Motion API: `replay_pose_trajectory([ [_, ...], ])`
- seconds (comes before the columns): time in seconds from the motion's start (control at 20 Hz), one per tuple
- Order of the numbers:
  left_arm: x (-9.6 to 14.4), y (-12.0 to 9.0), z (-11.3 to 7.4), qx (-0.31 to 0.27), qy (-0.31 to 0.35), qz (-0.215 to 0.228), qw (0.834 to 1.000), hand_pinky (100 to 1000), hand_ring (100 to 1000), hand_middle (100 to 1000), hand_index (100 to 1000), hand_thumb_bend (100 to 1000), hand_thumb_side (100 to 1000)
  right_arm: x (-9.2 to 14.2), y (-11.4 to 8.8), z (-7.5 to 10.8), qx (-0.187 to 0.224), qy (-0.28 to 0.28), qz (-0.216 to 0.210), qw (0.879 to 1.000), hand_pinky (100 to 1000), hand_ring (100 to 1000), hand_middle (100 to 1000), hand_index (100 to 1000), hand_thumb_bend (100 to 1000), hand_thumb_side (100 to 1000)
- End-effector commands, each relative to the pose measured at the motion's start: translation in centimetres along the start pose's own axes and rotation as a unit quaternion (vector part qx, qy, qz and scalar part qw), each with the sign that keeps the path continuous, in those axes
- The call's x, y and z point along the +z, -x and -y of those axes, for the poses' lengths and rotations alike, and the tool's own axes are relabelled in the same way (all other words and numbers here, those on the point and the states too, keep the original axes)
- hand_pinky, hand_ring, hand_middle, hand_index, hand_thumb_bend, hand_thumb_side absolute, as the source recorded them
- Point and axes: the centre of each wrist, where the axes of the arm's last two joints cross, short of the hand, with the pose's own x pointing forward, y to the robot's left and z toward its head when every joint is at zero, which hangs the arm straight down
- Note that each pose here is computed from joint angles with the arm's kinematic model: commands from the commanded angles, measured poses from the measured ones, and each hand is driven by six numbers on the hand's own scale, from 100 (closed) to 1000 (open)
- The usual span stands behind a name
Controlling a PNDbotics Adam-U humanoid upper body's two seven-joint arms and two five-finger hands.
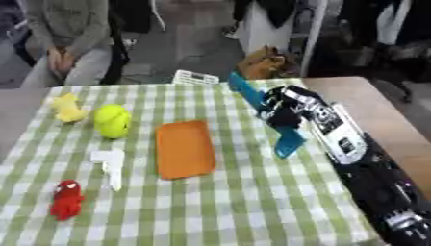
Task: Pick up objects on the table and place them in the box.
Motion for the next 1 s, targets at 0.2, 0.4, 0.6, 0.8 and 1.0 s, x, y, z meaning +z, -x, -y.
replay_pose_trajectory([
  [0.2,-0.5,-0.5,-0.1,-0.001,0.007,0.012,1.000,539,675,727,842,195,848,-1.0,-1.6,0.7,0.026,0.004,0.012,1.000,100,429,491,754,100,100],
  [0.4,-0.5,-0.5,-0.1,0.000,0.008,0.012,1.000,539,675,727,842,195,848,-1.6,-1.9,0.5,0.032,-0.001,0.016,0.999,100,429,492,754,100,100],
  [0.6,-0.5,-0.5,0.0,0.002,0.010,0.012,1.000,539,675,727,842,195,848,-2.3,-2.6,0.1,0.040,-0.006,0.022,0.999,100,429,494,754,100,100],
  [0.8,-0.5,-0.5,0.1,0.003,0.011,0.012,1.000,539,675,727,842,194,848,-2.8,-2.7,-0.3,0.046,-0.009,0.023,0.999,100,429,494,754,100,100],
  [1.0,-0.5,-0.5,0.2,0.006,0.013,0.012,1.000,539,675,728,842,194,848,-3.4,-3.4,-0.6,0.056,-0.010,0.028,0.998,100,421,489,756,100,100],
])
